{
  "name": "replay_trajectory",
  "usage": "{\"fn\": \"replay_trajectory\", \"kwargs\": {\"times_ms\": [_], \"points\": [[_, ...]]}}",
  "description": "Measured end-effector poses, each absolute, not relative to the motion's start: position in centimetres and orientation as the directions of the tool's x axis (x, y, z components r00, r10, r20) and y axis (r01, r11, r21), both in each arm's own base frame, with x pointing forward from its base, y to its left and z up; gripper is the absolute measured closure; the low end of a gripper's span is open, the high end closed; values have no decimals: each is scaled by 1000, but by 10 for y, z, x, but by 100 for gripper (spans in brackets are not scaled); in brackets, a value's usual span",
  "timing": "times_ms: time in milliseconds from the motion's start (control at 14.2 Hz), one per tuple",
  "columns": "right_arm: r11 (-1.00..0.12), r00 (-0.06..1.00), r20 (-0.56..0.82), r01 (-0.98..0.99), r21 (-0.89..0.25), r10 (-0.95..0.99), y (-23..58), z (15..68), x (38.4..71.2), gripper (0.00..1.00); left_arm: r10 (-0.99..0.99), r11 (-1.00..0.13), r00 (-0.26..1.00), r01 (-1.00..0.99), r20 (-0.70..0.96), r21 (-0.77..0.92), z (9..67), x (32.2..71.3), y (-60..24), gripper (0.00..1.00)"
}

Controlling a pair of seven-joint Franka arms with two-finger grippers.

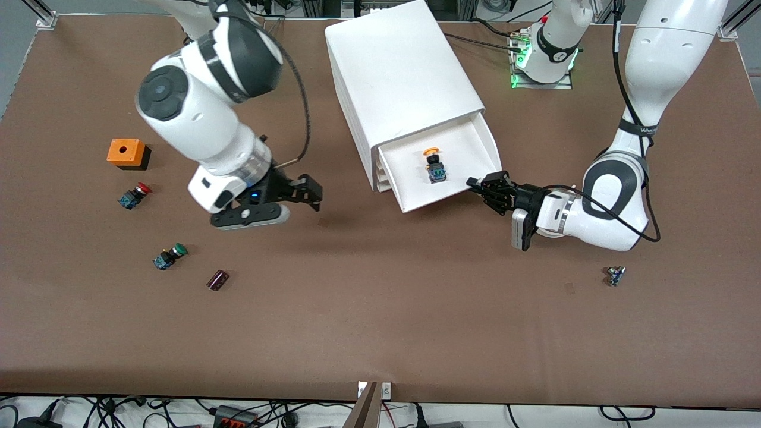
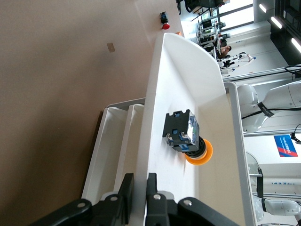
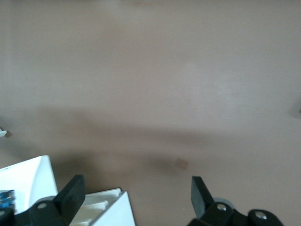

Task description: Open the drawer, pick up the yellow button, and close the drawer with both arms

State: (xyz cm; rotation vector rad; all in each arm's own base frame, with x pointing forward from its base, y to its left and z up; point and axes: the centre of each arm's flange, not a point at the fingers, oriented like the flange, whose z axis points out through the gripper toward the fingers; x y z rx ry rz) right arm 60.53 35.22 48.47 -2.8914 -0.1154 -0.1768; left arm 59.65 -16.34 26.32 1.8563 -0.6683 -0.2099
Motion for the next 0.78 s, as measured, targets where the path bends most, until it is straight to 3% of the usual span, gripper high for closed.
{"fn": "replay_trajectory", "kwargs": {"times_ms": [352,564,775], "points": [[-956,976,170,175,-236,136,412,487,591,0,-559,-305,826,-293,79,906,272,601,-146,34],[-952,960,207,228,-203,186,469,489,561,0,-568,-477,817,-224,-104,850,325,613,-136,4],[-954,950,249,238,-185,188,523,475,533,0,-517,-677,819,-214,-249,704,396,617,-127,0]]}}
